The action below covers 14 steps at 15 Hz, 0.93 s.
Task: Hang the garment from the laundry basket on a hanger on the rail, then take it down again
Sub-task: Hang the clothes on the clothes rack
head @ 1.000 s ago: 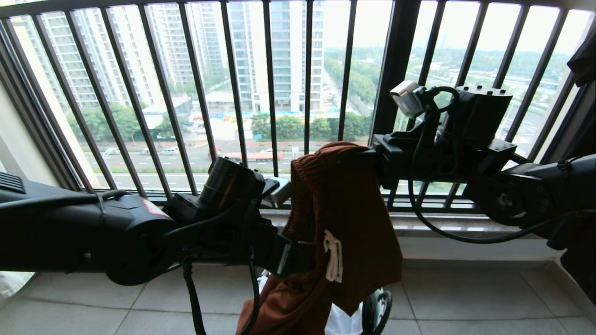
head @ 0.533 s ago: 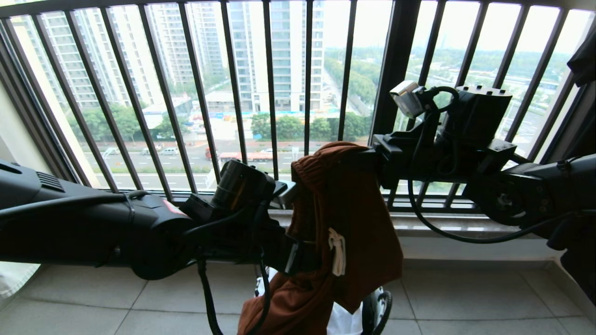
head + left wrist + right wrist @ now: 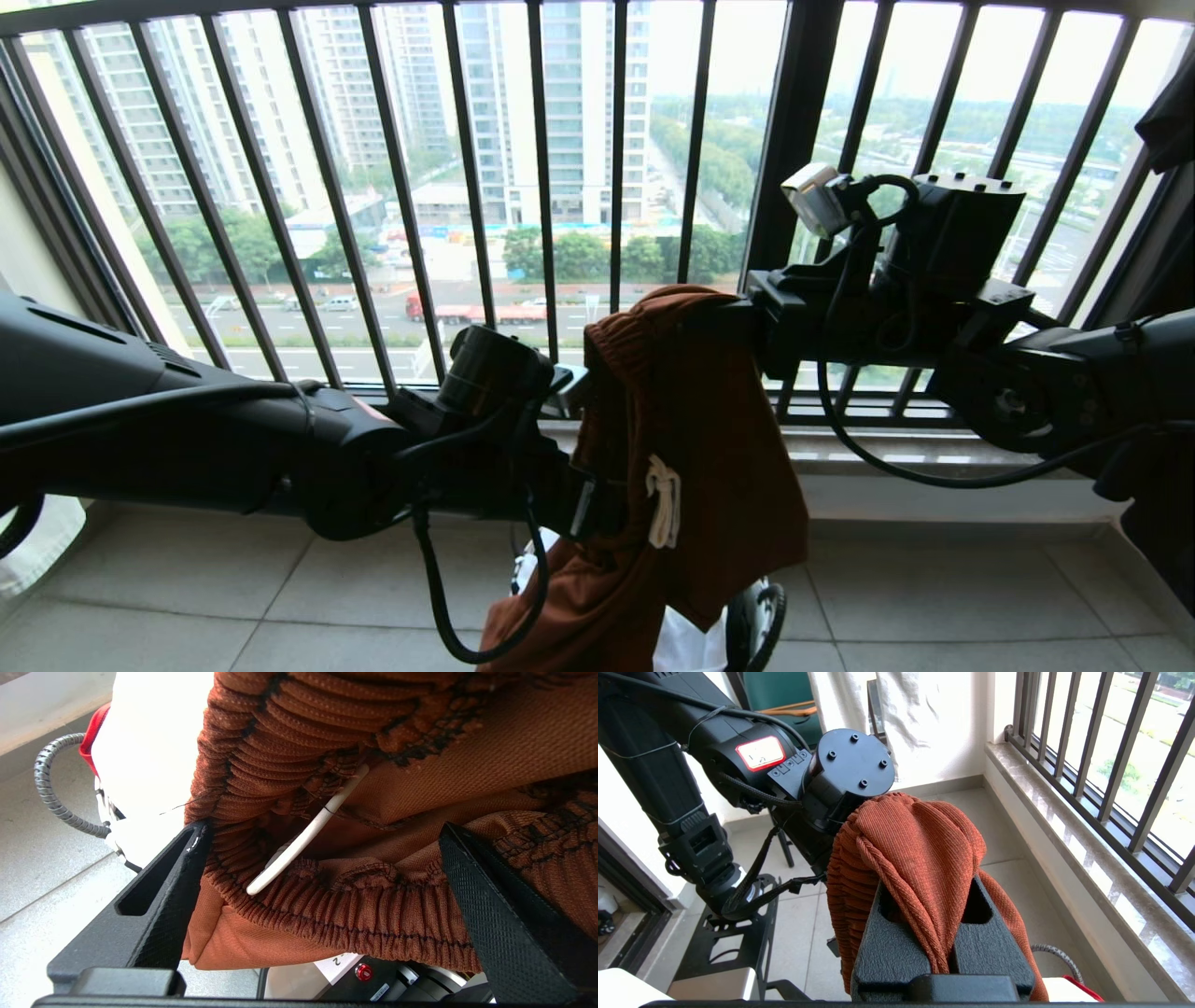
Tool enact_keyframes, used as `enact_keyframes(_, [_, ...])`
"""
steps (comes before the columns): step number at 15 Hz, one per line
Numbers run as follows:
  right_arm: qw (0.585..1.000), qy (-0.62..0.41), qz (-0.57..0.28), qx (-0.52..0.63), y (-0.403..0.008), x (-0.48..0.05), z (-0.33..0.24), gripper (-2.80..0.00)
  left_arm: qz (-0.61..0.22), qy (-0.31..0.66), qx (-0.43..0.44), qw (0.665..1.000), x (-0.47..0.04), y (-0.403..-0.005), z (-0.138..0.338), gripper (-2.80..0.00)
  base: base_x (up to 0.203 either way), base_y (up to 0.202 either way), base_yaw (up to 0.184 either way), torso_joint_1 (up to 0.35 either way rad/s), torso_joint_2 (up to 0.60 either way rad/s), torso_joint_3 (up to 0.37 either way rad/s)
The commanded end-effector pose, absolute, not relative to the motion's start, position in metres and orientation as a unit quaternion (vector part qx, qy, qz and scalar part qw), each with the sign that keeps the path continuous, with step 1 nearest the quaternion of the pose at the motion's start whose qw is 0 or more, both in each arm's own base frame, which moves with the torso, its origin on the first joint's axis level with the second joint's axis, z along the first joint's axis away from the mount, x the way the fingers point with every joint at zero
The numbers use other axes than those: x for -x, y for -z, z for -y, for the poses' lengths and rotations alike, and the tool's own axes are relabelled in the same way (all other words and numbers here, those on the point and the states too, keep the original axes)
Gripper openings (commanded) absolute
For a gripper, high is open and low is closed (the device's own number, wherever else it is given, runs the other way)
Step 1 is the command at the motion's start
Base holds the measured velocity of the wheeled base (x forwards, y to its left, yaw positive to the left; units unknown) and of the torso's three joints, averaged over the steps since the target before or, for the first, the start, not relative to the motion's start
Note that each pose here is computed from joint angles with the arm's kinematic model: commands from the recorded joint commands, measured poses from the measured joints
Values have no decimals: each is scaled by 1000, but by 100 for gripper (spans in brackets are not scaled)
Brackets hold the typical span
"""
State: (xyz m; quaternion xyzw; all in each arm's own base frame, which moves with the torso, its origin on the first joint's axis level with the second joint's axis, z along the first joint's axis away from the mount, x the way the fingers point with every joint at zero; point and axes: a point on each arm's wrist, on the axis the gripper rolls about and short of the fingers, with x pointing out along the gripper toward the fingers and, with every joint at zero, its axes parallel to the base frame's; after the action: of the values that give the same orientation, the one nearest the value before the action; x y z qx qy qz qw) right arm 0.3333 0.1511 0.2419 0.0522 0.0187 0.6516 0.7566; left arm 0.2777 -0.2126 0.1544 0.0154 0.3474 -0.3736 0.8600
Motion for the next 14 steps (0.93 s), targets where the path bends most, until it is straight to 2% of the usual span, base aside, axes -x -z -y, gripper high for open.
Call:
enact_keyframes(1, [754, -654, -17, -51, -242, -333, -151, -280, -350, 372, -15, 860, -278, -153, 211, 0, 0, 0, 0, 0, 0, 0])
enact_keyframes(2, [754, -654, -17, -52, -242, -333, -151, -280, -350, 371, -14, 860, -278, -153, 211, 0, 0, 0, 0, 0, 0, 0])
enact_keyframes(3, [754, -654, -18, -52, -242, -333, -151, -280, -348, 371, -14, 861, -279, -154, 211, -280, 0, 0, 0, 0, 0, 0])
enact_keyframes(14, [754, -654, -16, -51, -243, -333, -151, -280, -341, 368, -10, 865, -278, -160, 206, -280, 0, 0, 0, 0, 0, 0])
